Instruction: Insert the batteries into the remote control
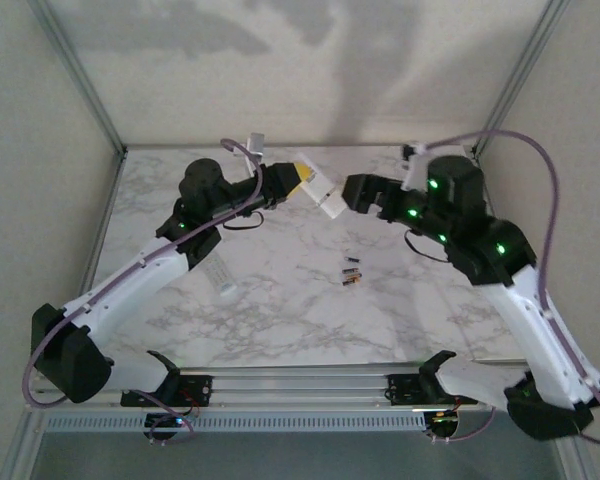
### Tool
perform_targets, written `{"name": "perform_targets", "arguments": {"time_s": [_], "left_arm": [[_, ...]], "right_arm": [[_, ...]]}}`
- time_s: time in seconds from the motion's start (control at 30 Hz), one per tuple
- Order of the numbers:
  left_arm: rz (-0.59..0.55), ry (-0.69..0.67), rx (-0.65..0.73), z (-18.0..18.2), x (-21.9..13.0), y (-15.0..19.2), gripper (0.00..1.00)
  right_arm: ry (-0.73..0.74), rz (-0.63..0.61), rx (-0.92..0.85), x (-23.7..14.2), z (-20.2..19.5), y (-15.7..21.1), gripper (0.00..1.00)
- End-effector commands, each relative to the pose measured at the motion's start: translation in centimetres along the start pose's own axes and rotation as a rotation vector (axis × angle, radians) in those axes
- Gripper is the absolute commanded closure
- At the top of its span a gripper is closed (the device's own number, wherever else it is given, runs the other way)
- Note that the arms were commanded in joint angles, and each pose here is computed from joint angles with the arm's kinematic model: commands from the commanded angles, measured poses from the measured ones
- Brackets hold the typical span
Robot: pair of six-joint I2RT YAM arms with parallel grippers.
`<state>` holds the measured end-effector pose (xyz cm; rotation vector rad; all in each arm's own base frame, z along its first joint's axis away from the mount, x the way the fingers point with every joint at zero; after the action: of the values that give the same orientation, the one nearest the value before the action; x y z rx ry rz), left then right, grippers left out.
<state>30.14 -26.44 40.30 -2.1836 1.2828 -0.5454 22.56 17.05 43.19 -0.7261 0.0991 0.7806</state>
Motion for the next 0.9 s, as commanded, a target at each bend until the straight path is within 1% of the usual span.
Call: {"name": "perform_targets", "arguments": {"time_s": [0.0,0.07,0.13,0.2,0.33,0.37,0.5,0.57,0.63,0.7,0.87], "left_arm": [[-0.101,0.042,0.082,-1.3,-0.9,-1.5,1.0],[-0.109,0.033,0.085,-0.8,-0.8,-1.4,1.0],[-0.109,0.031,0.072,-0.4,-0.6,-1.3,1.0],[-0.103,0.042,0.053,-0.1,-0.4,-1.0,1.0],[-0.104,0.044,0.038,0.3,-0.2,-0.9,1.0],[-0.102,0.042,0.039,0.4,-0.2,-0.8,1.0],[-0.093,0.028,0.047,0.8,-0.1,-0.6,1.0],[-0.09,0.013,0.054,1.0,-0.2,-0.5,1.0],[-0.092,-0.002,0.061,1.1,-0.3,-0.5,1.0],[-0.096,-0.015,0.068,1.2,-0.3,-0.6,1.0],[-0.105,-0.065,0.096,1.6,-0.4,-0.9,1.0]], "right_arm": [[-0.14,0.016,0.401,1.3,-0.2,0.9,0.01],[-0.203,0.032,0.494,1.9,-0.3,1.5,0.02],[-0.244,0.071,0.541,2.7,-0.2,2.1,0.05],[-0.279,0.122,0.554,3.6,0.1,2.8,0.09],[-0.283,0.193,0.548,5.4,0.2,3.8,0.19],[-0.282,0.197,0.545,5.7,0.2,3.9,0.2],[-0.265,0.206,0.549,6.8,-0.1,4.1,0.22],[-0.25,0.213,0.554,7.3,-0.3,4.2,0.32],[-0.211,0.218,0.564,7.8,-1.1,4.6,0.45],[-0.186,0.226,0.572,8.1,-1.6,5.0,0.5],[-0.131,0.237,0.568,8.0,-2.7,5.8,0.52]]}}
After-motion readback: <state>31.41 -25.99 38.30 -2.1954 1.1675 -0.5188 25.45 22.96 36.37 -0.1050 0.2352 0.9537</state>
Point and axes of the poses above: each hand's point on the last joint's axis, 136 mm out from that joint toward the fingers, its own x axis out along the fingers, its own z axis along the line the jaws close on, y = z × x, the point moved 4 cm from there along -x, back along the fingers, and after that the axes turned 13 degrees about x, right-handed, at the moved point
